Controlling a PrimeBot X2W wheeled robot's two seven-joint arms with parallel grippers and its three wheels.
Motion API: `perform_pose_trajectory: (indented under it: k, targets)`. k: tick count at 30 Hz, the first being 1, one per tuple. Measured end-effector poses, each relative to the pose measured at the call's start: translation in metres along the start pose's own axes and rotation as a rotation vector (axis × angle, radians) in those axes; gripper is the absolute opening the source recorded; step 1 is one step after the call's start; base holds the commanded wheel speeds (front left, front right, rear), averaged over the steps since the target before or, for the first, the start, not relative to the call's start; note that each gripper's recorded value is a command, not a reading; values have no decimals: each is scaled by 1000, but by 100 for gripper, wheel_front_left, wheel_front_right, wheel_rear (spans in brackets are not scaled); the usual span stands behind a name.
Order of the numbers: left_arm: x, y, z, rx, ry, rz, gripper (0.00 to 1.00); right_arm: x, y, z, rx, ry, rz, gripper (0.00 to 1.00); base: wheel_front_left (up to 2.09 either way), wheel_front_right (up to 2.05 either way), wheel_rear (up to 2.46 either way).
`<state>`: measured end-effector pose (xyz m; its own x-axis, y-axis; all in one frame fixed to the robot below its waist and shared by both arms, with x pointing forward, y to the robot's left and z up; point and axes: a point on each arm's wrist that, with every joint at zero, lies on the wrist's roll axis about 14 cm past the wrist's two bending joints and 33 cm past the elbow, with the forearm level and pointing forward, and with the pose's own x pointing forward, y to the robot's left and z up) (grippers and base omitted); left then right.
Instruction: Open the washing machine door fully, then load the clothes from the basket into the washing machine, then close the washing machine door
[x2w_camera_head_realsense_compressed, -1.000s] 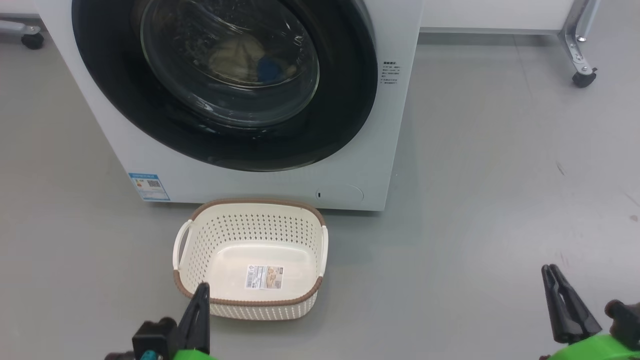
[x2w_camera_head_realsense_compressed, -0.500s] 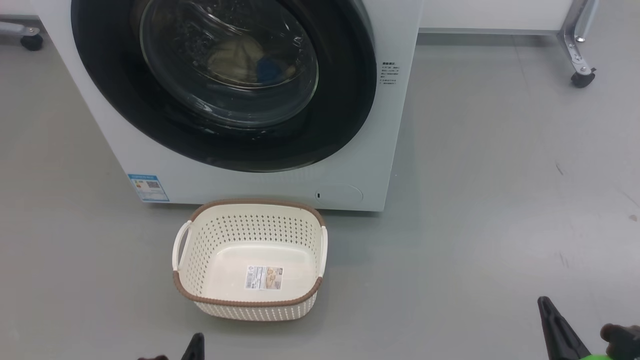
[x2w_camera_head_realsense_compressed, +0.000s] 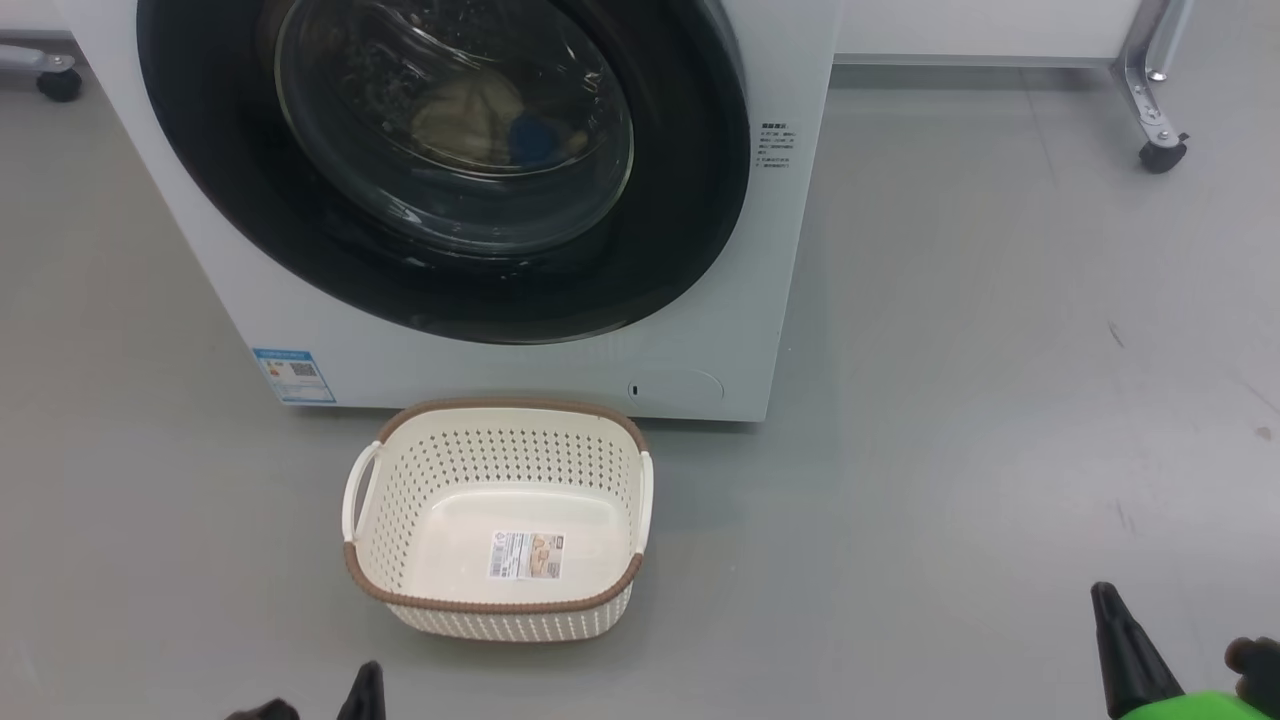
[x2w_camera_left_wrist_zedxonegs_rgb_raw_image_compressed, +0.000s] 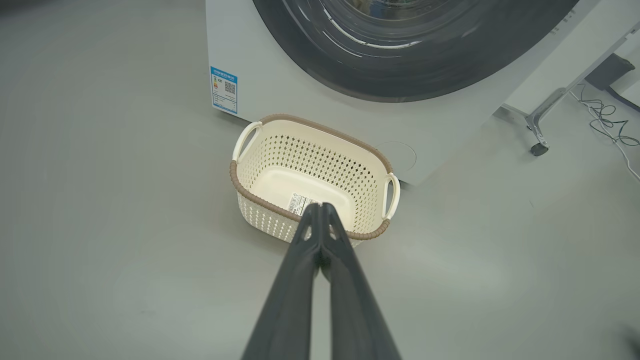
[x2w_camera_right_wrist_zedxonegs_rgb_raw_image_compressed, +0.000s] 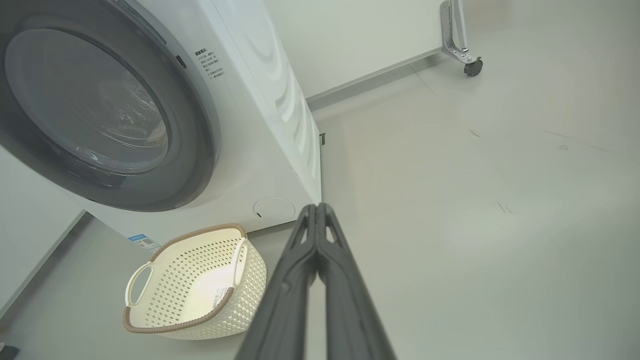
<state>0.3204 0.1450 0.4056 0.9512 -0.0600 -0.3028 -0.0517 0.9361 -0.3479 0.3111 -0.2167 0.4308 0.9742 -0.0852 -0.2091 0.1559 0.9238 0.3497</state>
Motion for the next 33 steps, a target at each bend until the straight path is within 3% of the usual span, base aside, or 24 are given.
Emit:
perform_pose_trajectory:
  k: [33]
  targets:
    - [13, 11, 24, -419, -13, 26, 0, 17, 6, 11, 413, -12, -6, 0, 0, 0, 0]
